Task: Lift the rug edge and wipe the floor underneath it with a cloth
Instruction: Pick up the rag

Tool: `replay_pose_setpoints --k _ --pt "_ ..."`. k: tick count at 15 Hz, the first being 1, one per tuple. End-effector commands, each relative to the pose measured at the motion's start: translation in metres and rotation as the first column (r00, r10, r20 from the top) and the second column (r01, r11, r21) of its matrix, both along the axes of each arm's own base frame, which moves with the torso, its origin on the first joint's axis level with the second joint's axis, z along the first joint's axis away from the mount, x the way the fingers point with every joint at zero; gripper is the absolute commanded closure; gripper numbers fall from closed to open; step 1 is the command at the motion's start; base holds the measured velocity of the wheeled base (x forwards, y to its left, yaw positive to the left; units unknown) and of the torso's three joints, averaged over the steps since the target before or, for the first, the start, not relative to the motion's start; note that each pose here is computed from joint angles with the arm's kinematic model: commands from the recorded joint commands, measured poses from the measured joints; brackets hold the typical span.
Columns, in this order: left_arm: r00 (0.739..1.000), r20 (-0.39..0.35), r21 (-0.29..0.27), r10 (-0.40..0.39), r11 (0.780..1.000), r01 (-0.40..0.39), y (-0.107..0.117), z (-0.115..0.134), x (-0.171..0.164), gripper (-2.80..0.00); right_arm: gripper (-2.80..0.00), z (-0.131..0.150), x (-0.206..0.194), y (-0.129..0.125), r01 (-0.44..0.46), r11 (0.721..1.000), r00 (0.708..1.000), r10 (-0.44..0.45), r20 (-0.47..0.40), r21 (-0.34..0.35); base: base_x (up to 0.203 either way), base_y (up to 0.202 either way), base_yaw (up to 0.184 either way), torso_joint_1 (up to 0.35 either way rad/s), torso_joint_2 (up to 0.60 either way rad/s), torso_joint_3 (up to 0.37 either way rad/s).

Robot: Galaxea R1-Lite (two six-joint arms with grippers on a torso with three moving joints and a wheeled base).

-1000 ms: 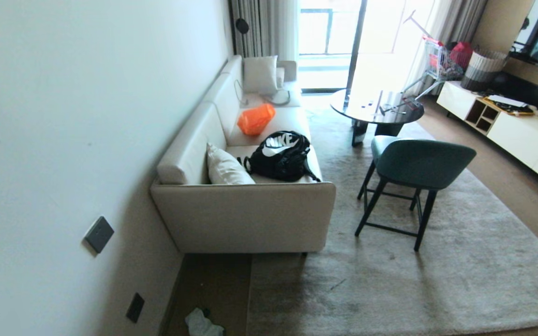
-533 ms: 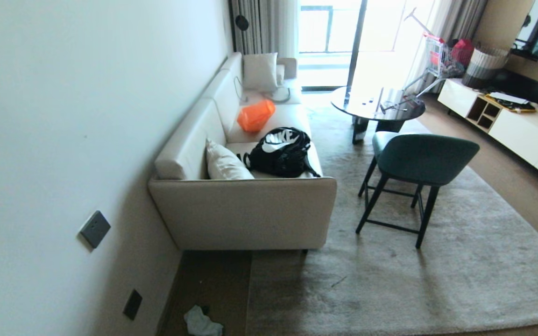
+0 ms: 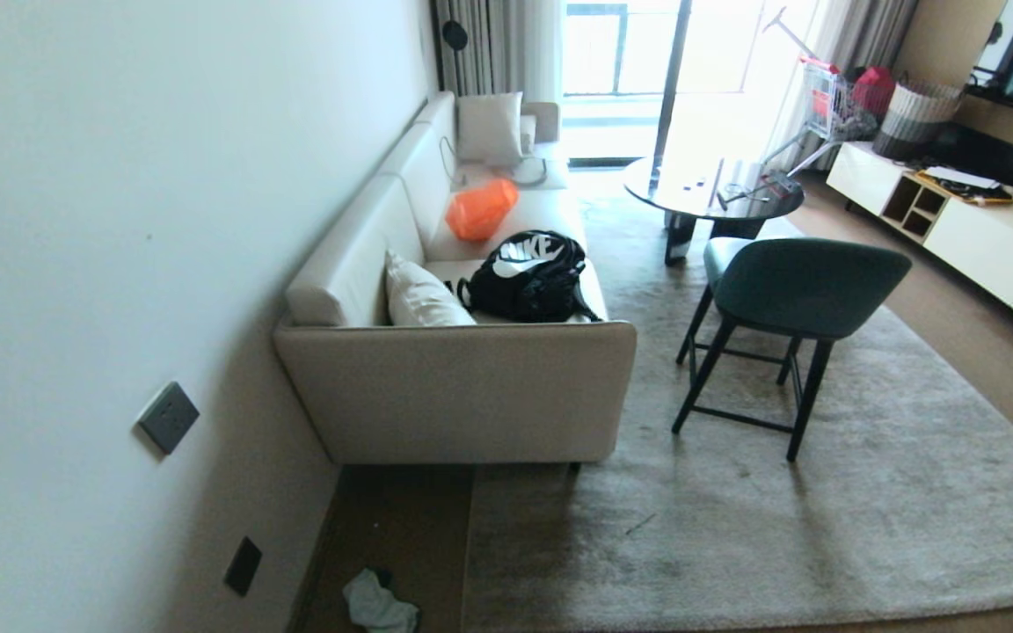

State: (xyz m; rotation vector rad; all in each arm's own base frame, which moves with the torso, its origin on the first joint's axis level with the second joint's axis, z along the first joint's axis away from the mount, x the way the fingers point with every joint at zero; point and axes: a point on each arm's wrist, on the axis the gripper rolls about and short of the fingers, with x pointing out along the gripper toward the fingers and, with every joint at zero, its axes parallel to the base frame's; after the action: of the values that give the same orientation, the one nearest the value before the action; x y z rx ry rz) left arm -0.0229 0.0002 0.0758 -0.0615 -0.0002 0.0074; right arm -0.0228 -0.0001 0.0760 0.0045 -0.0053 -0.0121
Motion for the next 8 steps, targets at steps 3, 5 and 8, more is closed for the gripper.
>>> replay_pose_setpoints --k 3,5,8 --pt "1.000 0.001 0.000 0.000 1.000 0.000 0.0000 0.0000 0.0000 0.00 0.00 0.0001 0.0000 0.0000 0.000 1.000 1.000 0.000 0.001 0.000 0.000 0.000 0.000 -0.134 0.34 0.205" --pt "1.000 0.000 -0.001 0.000 1.000 0.000 0.0000 0.0000 0.0000 0.00 0.00 0.0001 0.0000 0.0000 0.000 1.000 1.000 0.000 0.001 0.000 0.000 0.000 0.000 -0.131 0.35 0.214" --pt "1.000 0.000 -0.001 0.000 1.000 0.000 0.0000 0.0000 0.0000 0.00 0.00 0.0001 0.0000 0.0000 0.000 1.000 1.000 0.000 0.001 0.000 0.000 0.000 0.000 -0.146 0.38 0.235"
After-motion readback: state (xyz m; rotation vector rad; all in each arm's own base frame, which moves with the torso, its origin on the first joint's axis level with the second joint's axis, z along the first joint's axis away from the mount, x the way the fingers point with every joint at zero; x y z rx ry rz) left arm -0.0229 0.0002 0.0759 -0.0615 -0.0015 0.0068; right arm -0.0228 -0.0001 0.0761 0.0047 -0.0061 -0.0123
